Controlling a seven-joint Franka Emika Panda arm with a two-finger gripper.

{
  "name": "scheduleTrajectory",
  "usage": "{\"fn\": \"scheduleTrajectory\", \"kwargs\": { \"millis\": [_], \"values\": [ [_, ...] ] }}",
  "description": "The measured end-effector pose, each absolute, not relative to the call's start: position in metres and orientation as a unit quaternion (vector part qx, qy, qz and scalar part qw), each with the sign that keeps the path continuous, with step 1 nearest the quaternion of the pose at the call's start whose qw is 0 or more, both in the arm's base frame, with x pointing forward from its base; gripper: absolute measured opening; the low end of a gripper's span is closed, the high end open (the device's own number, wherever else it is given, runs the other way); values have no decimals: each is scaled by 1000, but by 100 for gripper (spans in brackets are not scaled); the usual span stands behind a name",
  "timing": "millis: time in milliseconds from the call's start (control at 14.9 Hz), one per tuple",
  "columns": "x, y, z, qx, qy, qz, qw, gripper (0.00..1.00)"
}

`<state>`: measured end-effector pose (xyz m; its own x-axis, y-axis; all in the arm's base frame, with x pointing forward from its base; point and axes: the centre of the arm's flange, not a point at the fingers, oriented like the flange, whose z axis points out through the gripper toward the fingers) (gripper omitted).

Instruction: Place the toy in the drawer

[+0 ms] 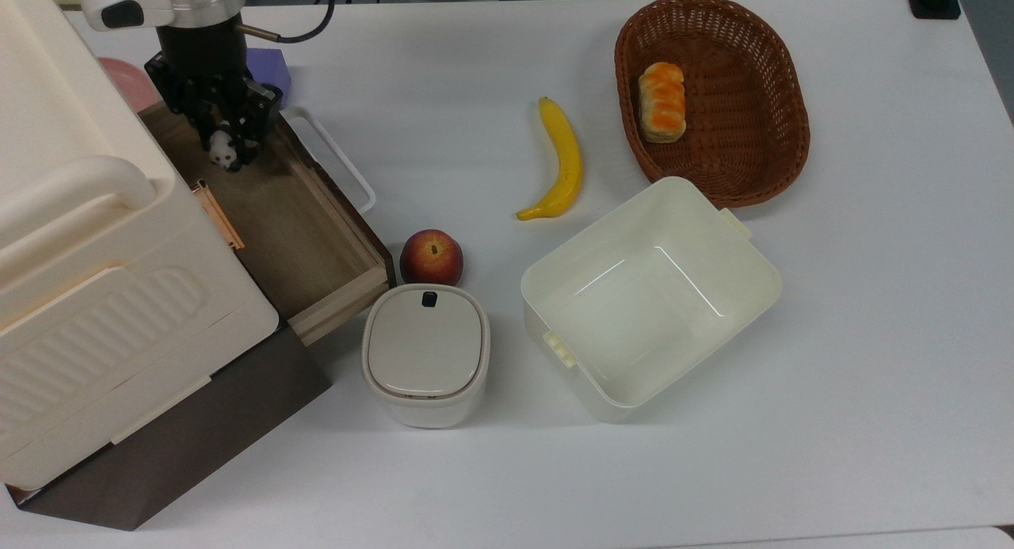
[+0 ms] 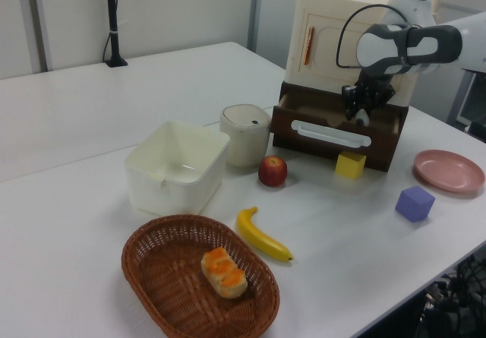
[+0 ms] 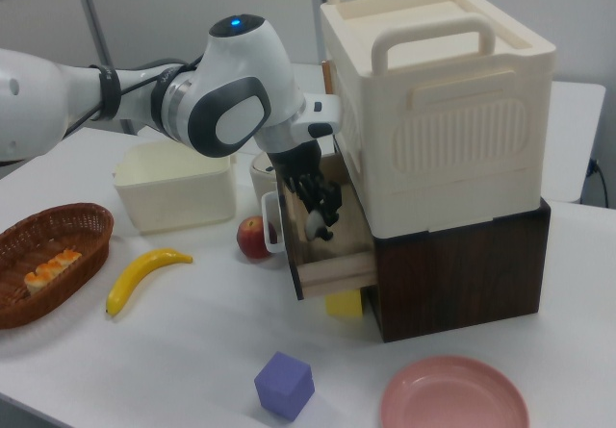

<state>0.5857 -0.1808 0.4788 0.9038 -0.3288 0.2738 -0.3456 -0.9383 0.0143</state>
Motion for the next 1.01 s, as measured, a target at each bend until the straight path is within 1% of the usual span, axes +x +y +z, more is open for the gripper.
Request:
{"fn": "scheduleTrajectory", "kwargs": {
  "millis": [67,201,336,403,604,806,1007],
  "values": [
    [586,-181,479,975,-173,135,31,48],
    [586,-181,480,975,-173,136,31,74],
    [586,-180,484,975,-172,139,31,95],
    [586,-178,486,975,-171,139,30,100],
    [588,-155,501,980,-156,121,20,100],
    [593,-96,535,983,-140,115,-2,100],
    [589,-40,568,985,-135,109,-17,100]
  ]
}}
